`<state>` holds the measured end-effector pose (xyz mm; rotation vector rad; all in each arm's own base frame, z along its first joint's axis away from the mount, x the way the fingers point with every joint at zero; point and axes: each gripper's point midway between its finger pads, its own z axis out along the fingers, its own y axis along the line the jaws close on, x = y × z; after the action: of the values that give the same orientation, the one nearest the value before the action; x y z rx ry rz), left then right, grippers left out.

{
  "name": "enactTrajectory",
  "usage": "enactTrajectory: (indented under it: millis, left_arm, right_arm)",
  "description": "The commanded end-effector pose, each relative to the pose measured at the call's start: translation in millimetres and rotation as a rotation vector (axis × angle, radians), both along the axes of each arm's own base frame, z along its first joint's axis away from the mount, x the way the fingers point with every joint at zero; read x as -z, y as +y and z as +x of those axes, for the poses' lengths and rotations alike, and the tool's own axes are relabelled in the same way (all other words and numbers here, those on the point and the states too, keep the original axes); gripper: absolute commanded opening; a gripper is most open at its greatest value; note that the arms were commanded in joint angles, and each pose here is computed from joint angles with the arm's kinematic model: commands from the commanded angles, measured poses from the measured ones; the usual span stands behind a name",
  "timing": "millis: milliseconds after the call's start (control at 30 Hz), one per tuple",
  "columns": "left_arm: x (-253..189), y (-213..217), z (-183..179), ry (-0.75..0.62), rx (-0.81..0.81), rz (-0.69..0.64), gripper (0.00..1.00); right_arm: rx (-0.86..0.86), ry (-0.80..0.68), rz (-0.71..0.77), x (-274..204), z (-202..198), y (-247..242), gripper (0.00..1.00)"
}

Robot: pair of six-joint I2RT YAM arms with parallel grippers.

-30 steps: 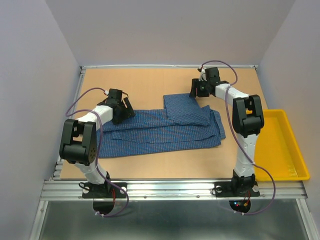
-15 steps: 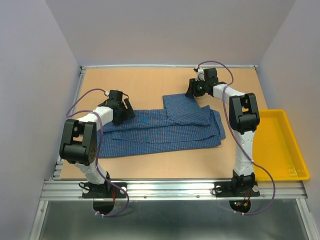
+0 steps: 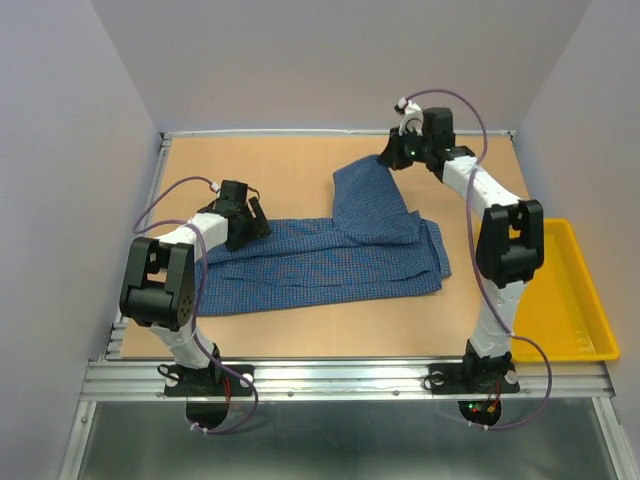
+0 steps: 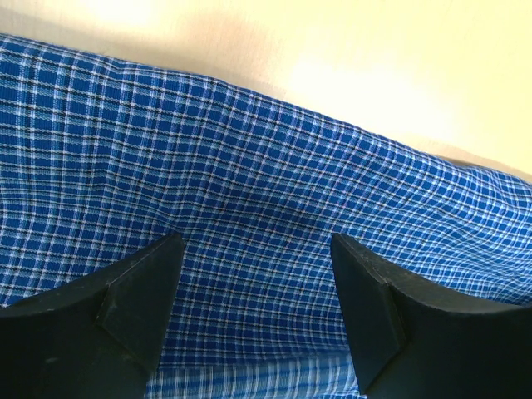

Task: Fold and stack the long sleeve shirts
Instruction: Fold the shirt

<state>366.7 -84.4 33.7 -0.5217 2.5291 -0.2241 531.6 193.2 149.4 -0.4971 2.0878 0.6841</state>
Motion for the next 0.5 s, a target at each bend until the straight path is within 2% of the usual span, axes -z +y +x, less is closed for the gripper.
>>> enactTrajectory:
  millis: [0,100,233,267,333,467]
  left_arm:
    - [21.8,11.3,-18.5,0.086,-0.003,0.059,0.84]
    - [24.3,11.5,-19.6,0.094,-0.004,0.060,0.84]
    - [24.5,10.8,-18.1,0.094,-0.005,0.058,0.84]
    - [23.7,10.7,-17.7,0.093,-0.006,0.057,0.84]
    - [20.4,10.2,-16.6,0.085,-0.006,0.054,0.84]
    - [10.2,9.4,-15.3,0.059,-0.006,0.045,0.84]
  right_arm:
    - [-0.099,-0.305,0.058,-132.8,-26.2,7.3,0.01]
    - [-0.141,-0.321,0.075,-144.3,-47.0,11.2,0.02]
    - [-0.129,-0.245,0.086,-122.6,-68.6,8.9,0.08]
    - [-0.119,-0.194,0.084,-103.3,-74.1,7.4,0.24]
    - [-0.090,-0.098,0.108,-78.8,-87.1,5.5,0.47]
    - [-0.039,0.041,0.161,-51.5,-114.4,4.0,0.49]
